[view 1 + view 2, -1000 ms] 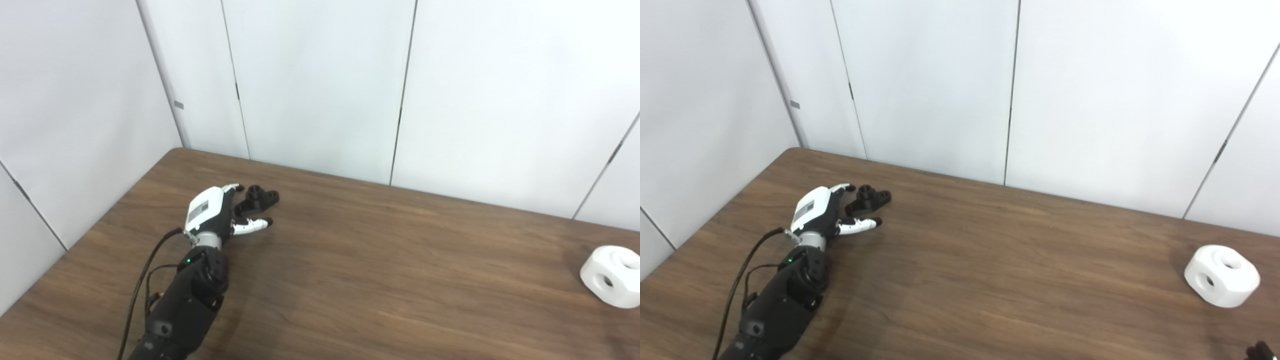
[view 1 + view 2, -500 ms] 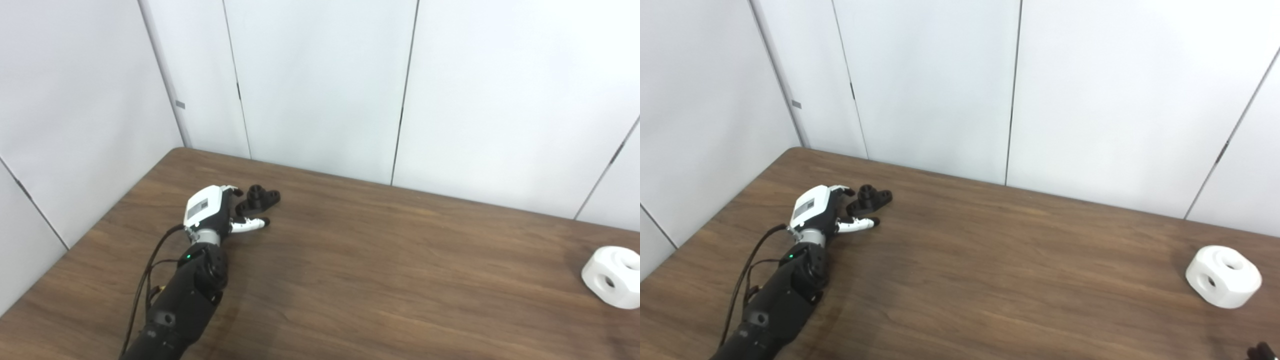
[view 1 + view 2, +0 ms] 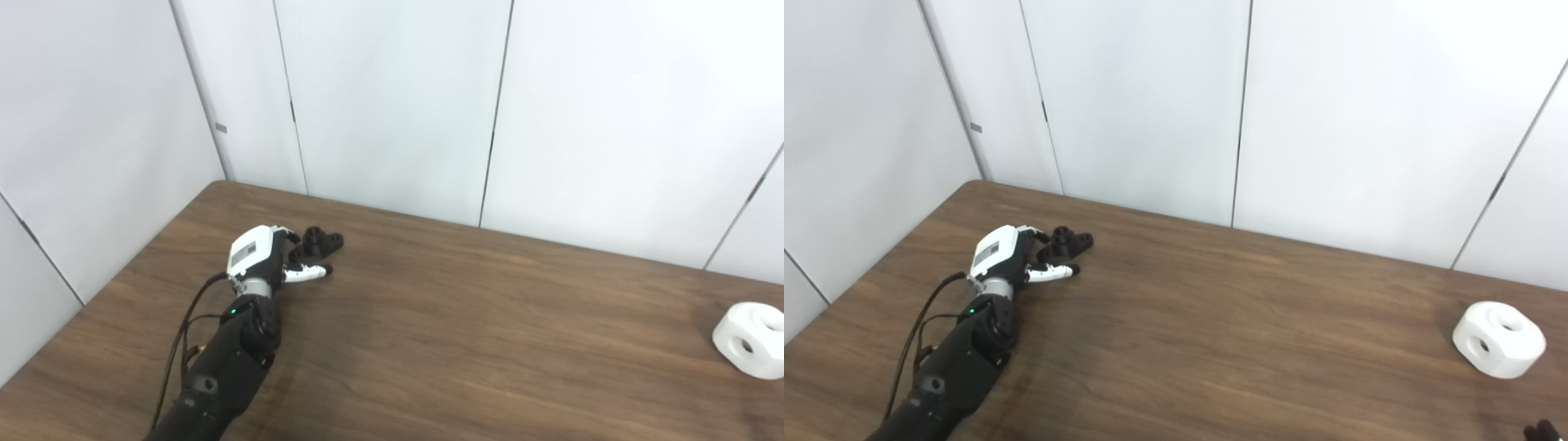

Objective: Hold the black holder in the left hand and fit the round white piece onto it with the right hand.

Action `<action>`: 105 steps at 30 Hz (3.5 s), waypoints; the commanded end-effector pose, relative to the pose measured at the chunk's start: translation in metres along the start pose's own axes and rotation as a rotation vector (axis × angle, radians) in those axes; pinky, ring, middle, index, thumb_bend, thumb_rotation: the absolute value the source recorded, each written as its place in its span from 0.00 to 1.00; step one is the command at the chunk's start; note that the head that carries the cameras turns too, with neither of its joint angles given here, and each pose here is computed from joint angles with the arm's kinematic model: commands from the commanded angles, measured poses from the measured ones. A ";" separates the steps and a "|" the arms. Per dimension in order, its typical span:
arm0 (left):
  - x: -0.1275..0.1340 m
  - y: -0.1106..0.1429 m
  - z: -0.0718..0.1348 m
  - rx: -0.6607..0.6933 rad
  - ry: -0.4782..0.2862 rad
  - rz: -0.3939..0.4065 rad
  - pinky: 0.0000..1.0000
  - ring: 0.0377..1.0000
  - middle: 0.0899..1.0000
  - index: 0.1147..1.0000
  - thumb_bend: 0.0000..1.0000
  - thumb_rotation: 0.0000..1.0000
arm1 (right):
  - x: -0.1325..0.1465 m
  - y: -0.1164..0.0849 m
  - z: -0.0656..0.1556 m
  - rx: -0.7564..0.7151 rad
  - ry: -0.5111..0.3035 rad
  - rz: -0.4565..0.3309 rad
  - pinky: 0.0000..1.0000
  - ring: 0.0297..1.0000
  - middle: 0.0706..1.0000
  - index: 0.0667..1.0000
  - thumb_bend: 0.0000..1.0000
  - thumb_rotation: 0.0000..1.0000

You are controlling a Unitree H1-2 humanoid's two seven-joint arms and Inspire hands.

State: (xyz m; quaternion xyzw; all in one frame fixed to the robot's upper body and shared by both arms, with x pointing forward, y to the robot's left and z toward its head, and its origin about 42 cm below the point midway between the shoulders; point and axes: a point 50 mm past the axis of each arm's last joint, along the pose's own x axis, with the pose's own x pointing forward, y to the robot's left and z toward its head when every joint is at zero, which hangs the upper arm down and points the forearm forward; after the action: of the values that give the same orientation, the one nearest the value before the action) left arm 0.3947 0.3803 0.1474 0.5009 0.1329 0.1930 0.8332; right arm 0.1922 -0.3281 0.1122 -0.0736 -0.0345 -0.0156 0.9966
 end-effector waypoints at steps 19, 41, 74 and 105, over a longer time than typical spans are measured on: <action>0.016 0.013 0.013 0.004 -0.031 0.051 1.00 0.94 0.86 0.65 0.85 0.30 | -0.009 0.007 -0.003 0.101 0.079 0.032 1.00 1.00 1.00 1.00 0.70 1.00; 0.020 0.003 -0.008 0.008 -0.078 0.107 0.93 0.87 0.75 0.42 0.53 0.06 | -0.008 0.005 -0.001 0.097 0.074 0.025 1.00 1.00 1.00 1.00 0.70 1.00; -0.009 -0.010 0.006 -0.065 -0.176 -0.043 0.78 0.84 0.74 0.42 0.52 0.04 | -0.006 0.006 0.005 0.100 0.073 0.010 1.00 1.00 1.00 1.00 0.69 1.00; -0.134 -0.048 0.080 -0.086 -0.580 -0.418 0.78 0.87 0.76 0.42 0.52 0.05 | -0.010 0.034 0.021 0.048 0.064 -0.006 0.99 0.98 0.97 0.96 0.74 0.94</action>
State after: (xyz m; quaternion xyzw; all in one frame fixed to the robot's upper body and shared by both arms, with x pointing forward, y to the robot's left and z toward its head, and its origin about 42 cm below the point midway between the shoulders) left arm 0.3243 0.2406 0.1511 0.4634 -0.0303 -0.0918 0.8809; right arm 0.1861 -0.2977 0.1264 -0.0494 -0.0051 -0.0290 0.9983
